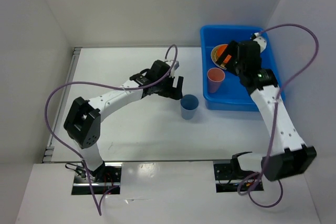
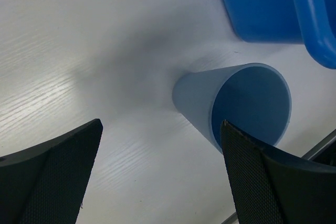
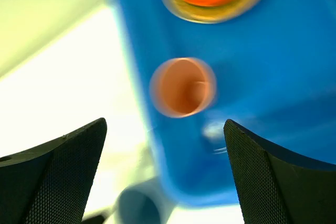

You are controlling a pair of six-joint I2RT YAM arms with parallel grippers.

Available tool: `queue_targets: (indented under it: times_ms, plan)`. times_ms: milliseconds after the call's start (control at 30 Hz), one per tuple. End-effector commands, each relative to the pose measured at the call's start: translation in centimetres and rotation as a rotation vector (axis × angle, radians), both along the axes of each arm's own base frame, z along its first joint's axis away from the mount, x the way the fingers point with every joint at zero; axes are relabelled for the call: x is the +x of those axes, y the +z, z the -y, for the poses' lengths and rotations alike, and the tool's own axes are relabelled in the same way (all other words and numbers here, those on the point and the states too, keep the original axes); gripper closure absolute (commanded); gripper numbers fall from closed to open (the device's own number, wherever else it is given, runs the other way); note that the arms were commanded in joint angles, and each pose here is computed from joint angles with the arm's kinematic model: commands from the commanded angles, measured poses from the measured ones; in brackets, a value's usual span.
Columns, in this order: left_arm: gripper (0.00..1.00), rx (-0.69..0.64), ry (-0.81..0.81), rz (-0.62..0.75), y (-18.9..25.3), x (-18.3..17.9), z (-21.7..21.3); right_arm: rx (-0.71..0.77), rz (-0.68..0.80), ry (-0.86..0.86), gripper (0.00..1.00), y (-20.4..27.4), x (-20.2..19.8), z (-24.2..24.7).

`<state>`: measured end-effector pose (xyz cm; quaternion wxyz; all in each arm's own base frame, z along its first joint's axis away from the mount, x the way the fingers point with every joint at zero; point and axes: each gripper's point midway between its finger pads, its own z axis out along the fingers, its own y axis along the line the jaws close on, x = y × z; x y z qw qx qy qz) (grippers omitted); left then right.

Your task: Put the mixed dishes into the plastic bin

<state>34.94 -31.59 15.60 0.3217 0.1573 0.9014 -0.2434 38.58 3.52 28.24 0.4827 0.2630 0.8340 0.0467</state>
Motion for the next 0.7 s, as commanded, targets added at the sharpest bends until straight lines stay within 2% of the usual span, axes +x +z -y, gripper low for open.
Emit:
queue_targets:
  times_ms: [0, 67, 133, 233, 367, 500, 667]
  plan:
    - [0.01, 0.040, -0.017, 0.055, 0.3, 0.8, 1.2, 0.093, 0.172, 0.180, 0.04, 5.3, -2.7, -3.2]
    - [0.01, 0.051, 0.001, 0.063, 0.3, 0.8, 1.3, 0.128, 0.189, 0.291, 0.07, 5.3, -4.3, -5.1]
    - [0.01, 0.059, 0.026, 0.064, 0.3, 0.5, 0.6, 0.144, 0.128, 0.389, 0.10, 3.7, -5.5, -7.4]
    - [0.01, 0.027, 0.079, 0.100, 1.9, 0.6, -0.1, 0.118, 0.037, 0.422, 0.11, 0.9, -7.3, -9.7]
    - [0.01, -0.018, 0.144, 0.141, 3.9, 0.8, -2.1, 0.175, -0.038, 0.476, 0.12, -2.2, -9.9, -11.8]
    - [0.01, -0.090, 0.185, 0.206, 7.6, 0.4, -3.6, 0.168, -0.101, 0.466, 0.14, -4.7, -11.5, -12.2]
    - [0.01, -0.107, 0.223, 0.247, 9.3, 0.3, -5.2, 0.150, -0.179, 0.444, 0.19, -7.8, -13.0, -11.9]
